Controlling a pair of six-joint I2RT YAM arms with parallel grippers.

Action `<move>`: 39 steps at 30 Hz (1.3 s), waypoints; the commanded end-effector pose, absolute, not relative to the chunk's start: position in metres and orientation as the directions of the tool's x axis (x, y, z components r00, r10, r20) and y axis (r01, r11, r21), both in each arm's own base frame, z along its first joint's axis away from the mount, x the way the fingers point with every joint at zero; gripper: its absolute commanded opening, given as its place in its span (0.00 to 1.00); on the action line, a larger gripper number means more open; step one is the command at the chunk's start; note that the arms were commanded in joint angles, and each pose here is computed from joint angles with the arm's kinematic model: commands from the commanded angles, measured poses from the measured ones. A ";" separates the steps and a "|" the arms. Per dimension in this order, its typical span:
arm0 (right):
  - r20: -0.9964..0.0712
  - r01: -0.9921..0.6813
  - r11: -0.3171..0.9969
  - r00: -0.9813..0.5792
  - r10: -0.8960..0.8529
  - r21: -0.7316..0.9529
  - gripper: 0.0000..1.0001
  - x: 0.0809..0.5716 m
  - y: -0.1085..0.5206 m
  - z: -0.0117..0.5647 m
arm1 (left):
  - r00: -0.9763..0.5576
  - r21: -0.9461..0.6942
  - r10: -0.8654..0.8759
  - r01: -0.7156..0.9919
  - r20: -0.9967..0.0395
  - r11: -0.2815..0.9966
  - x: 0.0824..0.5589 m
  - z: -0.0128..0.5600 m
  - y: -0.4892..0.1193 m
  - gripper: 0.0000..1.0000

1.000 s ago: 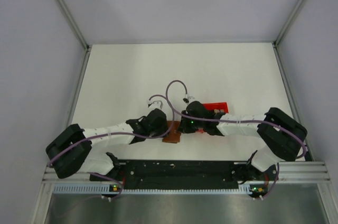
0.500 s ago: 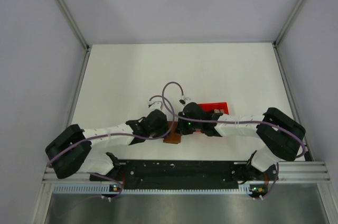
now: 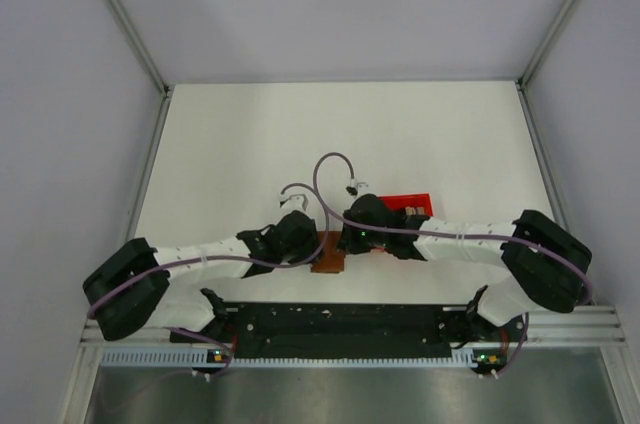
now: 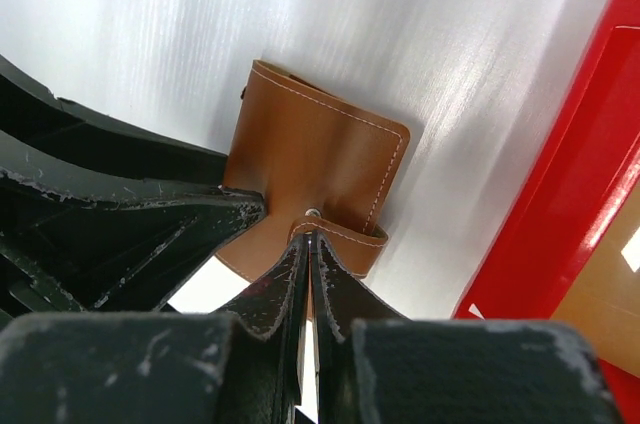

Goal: Put the credit cards into the card holder
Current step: Close the card holder at the center of the board.

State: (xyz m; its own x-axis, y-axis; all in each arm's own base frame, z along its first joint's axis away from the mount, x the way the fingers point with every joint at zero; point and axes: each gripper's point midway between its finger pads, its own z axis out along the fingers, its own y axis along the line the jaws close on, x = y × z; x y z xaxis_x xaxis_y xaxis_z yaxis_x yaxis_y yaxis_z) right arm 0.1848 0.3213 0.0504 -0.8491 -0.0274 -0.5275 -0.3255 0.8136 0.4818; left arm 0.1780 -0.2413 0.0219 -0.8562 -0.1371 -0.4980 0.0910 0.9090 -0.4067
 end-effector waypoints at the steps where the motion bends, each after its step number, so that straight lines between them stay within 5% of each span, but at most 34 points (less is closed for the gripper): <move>1: -0.543 -0.327 0.809 -0.839 -0.011 0.488 0.02 0.181 0.322 0.058 | -0.930 -0.248 -0.031 0.066 -0.366 0.967 0.134 -0.020 -0.198 0.44; 29: -0.552 -0.307 0.844 -0.834 -0.015 0.441 0.02 0.185 0.320 0.049 | -0.923 -0.250 -0.009 0.094 -0.384 0.964 0.136 -0.014 -0.206 0.50; 39: -0.542 -0.311 0.836 -0.840 -0.019 0.452 0.02 0.186 0.328 0.047 | -0.926 -0.239 0.018 0.117 -0.378 0.964 0.134 -0.018 -0.205 0.44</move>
